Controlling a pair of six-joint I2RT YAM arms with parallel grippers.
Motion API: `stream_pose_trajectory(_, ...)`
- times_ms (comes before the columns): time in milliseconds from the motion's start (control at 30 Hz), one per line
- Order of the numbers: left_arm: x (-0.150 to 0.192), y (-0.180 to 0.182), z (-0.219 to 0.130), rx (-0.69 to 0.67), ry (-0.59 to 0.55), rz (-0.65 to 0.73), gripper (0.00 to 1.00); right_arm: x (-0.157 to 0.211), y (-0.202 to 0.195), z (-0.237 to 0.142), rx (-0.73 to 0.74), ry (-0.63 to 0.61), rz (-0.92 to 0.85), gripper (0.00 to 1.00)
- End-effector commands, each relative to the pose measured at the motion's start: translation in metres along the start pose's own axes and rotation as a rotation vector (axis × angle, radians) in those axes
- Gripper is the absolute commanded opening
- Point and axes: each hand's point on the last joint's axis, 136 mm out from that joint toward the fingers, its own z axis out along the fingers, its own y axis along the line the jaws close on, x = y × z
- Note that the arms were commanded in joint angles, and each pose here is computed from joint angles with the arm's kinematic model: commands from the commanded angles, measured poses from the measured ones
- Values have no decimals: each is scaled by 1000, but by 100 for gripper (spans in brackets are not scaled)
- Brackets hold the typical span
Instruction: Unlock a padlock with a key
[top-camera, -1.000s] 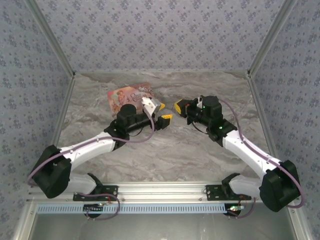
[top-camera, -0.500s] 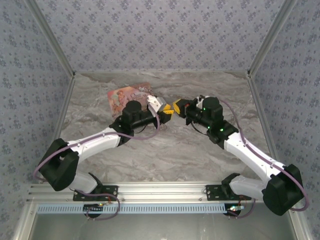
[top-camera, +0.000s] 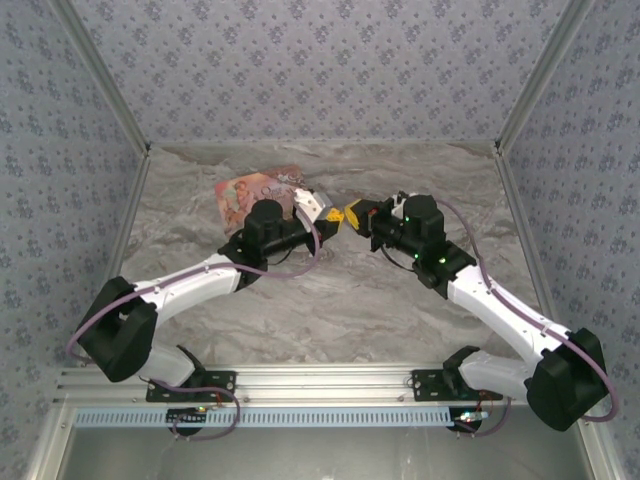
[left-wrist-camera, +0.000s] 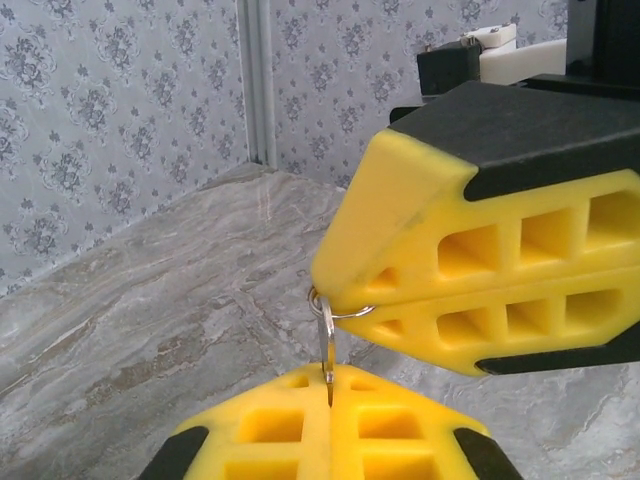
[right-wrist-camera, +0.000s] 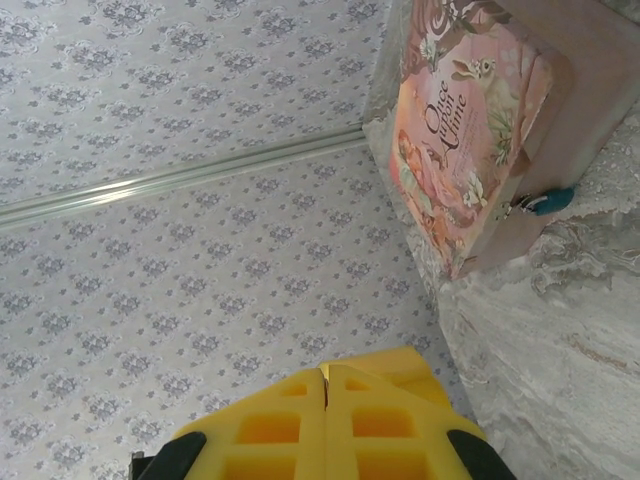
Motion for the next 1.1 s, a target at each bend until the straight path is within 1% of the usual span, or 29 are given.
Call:
stream_pose_trajectory(0, -21, -9, -4, 25, -38, 48, 0, 5, 6, -4, 3, 3, -12, 1)
stream_pose_trajectory(33, -20, -9, -5, 25, -27, 55, 0, 4, 5, -4, 6, 0, -22, 7)
stream_pose_trajectory(100, -17, -11, -10, 28, 3, 72, 0, 4, 4, -7, 11, -4, -60, 23)
stream_pose_trajectory(167, -11, -14, -16, 32, 48, 88, 0, 2, 5, -10, 13, -8, -121, 33)
stream_pose_trajectory(233, -4, -16, -24, 38, 108, 104, 0, 0, 7, -15, 22, -9, -219, 43)
stream_pose_trajectory(300, 5, -21, -34, 53, 182, 115, 0, -1, 10, -21, 39, -3, -365, 53)
stream_pose_trajectory(367, 13, -24, -44, 64, 253, 127, 0, -3, 12, -29, 63, -2, -535, 61)
stream_pose_trajectory(467, 23, -29, -58, 83, 349, 134, 0, -1, 12, -39, 93, 22, -845, 72)
stream_pose_trajectory(533, 27, -32, -66, 96, 401, 141, 0, 4, 10, -44, 89, 71, -1065, 76)
stream_pose_trajectory(600, 29, -35, -73, 113, 452, 152, 0, 18, 7, -47, 46, 158, -1260, 80)
stream_pose_trajectory(633, 30, -36, -76, 123, 473, 159, 0, 24, 5, -49, 25, 200, -1341, 80)
stream_pose_trajectory(700, 31, -40, -82, 153, 518, 182, 0, 44, -8, -55, -49, 328, -1544, 82)
stream_pose_trajectory(800, 31, -42, -90, 181, 576, 206, 0, 62, -25, -65, -125, 440, -1800, 83)
stream_pose_trajectory(900, 31, -45, -98, 207, 626, 226, 0, 72, -33, -73, -216, 484, -1997, 84)
stream_pose_trajectory(967, 30, -47, -101, 228, 643, 243, 0, 74, -35, -72, -254, 488, -2078, 84)
stream_pose_trajectory(1067, 27, -50, -105, 258, 656, 274, 0, 78, -33, -68, -305, 514, -2126, 84)
